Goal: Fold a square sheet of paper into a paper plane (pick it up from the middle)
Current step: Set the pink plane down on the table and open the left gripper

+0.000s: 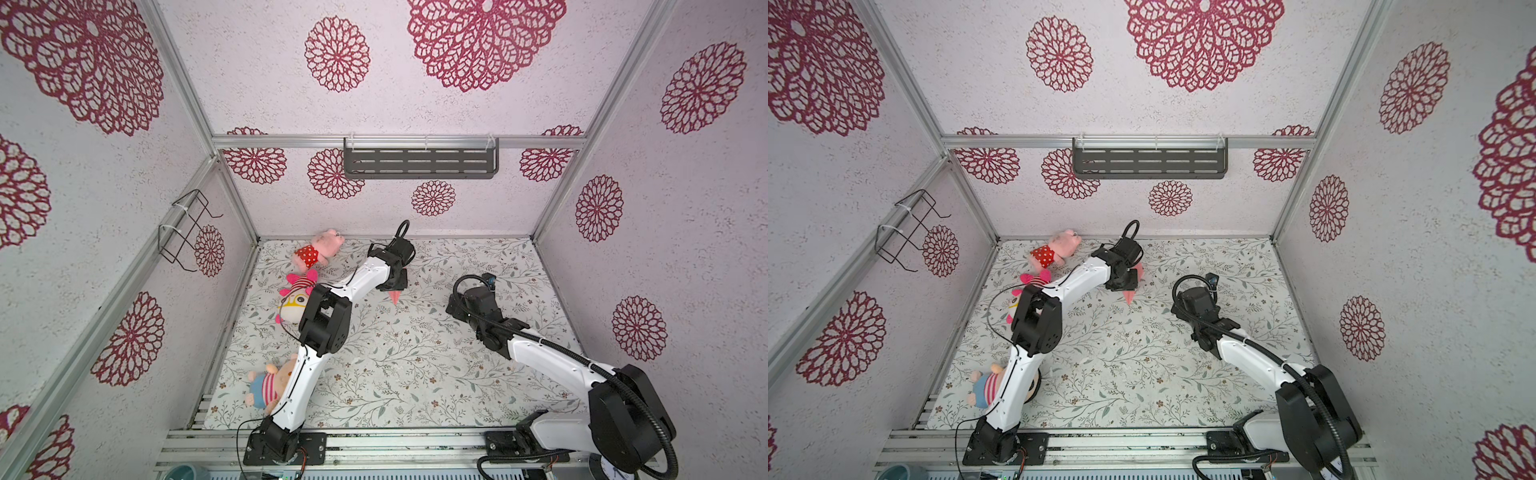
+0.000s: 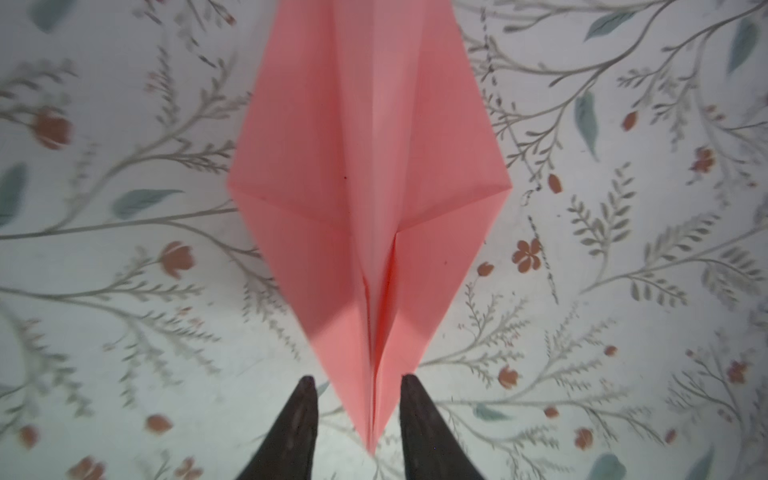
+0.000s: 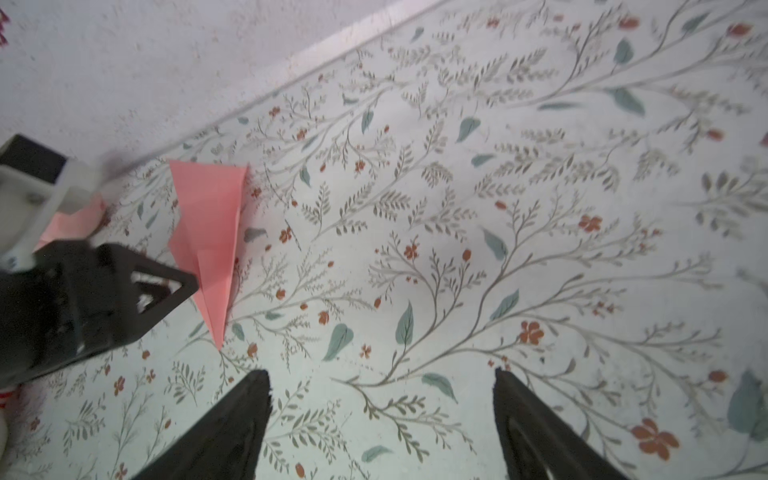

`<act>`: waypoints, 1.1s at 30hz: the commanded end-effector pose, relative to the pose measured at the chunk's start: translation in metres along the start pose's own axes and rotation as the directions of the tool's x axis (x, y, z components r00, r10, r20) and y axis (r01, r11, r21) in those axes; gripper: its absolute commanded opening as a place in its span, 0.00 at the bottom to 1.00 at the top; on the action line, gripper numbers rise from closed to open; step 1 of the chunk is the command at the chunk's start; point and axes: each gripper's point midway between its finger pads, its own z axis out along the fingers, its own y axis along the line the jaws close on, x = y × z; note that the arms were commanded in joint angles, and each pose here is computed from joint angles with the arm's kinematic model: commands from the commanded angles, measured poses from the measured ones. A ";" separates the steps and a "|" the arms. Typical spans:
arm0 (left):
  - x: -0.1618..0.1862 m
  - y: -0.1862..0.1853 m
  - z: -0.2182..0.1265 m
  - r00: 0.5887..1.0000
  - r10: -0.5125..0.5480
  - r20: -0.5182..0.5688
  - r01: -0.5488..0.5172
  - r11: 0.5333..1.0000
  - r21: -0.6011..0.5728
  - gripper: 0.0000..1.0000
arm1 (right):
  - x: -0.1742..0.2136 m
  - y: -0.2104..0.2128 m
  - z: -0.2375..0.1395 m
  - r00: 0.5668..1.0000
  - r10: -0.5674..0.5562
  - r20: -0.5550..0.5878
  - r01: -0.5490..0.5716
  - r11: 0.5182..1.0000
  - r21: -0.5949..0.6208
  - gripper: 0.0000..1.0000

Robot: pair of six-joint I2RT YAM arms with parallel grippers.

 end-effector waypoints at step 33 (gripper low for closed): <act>0.087 0.333 -0.180 0.595 0.006 0.803 0.430 0.842 -0.325 0.97 | -0.025 -0.155 -0.017 0.870 -0.366 0.331 0.252 0.906 0.339 0.99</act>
